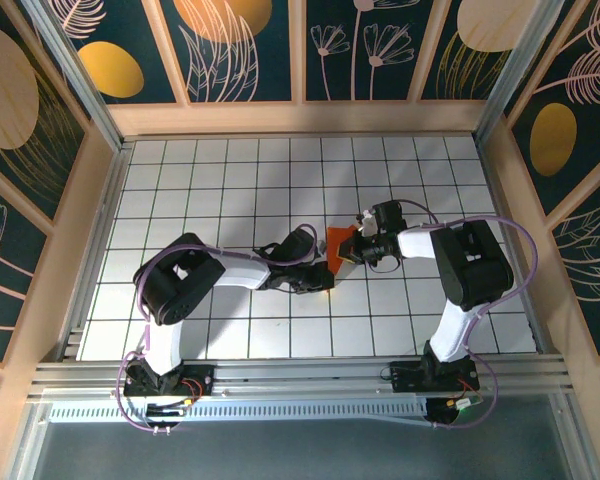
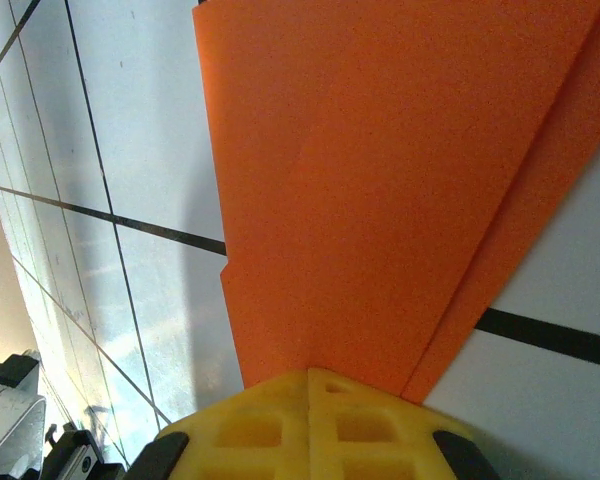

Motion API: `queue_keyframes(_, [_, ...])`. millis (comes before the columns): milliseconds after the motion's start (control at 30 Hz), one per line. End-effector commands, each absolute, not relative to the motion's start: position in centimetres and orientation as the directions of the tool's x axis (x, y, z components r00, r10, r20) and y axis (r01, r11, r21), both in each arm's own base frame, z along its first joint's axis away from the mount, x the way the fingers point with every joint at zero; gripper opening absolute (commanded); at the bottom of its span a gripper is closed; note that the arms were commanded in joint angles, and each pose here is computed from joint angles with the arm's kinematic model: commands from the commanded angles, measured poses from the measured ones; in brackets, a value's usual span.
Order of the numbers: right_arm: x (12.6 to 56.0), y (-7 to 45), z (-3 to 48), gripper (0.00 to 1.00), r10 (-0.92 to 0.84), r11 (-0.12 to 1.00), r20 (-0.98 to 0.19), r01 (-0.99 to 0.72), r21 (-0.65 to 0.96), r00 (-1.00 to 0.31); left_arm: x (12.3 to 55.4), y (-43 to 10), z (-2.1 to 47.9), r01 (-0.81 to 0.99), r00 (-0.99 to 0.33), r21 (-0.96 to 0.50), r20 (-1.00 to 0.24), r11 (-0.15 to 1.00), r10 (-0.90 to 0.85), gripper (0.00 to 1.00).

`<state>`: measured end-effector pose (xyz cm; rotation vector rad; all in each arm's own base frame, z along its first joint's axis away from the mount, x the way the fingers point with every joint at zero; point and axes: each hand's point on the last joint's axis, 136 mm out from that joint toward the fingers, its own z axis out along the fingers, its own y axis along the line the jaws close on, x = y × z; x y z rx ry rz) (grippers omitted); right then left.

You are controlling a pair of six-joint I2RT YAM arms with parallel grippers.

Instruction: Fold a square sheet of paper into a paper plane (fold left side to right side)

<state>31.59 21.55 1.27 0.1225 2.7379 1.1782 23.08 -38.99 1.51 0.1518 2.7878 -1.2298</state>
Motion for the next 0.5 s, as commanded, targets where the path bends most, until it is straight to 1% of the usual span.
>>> queue_keyframes(0, [29.7, 18.1, -5.0, 0.00, 0.163, 0.834, -0.052, 0.109, 0.541, -0.985, 19.9, -37.3, -0.3, 0.110, -0.993, -0.689, -0.042, 0.716, 0.112, 0.05])
queue_keyframes(267, [29.5, 18.1, -5.2, 0.00, 0.163, 0.836, -0.045, 0.114, 0.537, -0.986, 19.6, -37.7, 0.7, 0.120, -0.992, -0.722, -0.054, 0.682, 0.117, 0.05])
queue_keyframes(467, [29.6, 18.2, -5.1, 0.00, 0.161, 0.835, -0.046, 0.111, 0.539, -0.986, 20.6, -38.5, 3.8, 0.147, -0.989, -0.761, -0.114, 0.632, 0.093, 0.05])
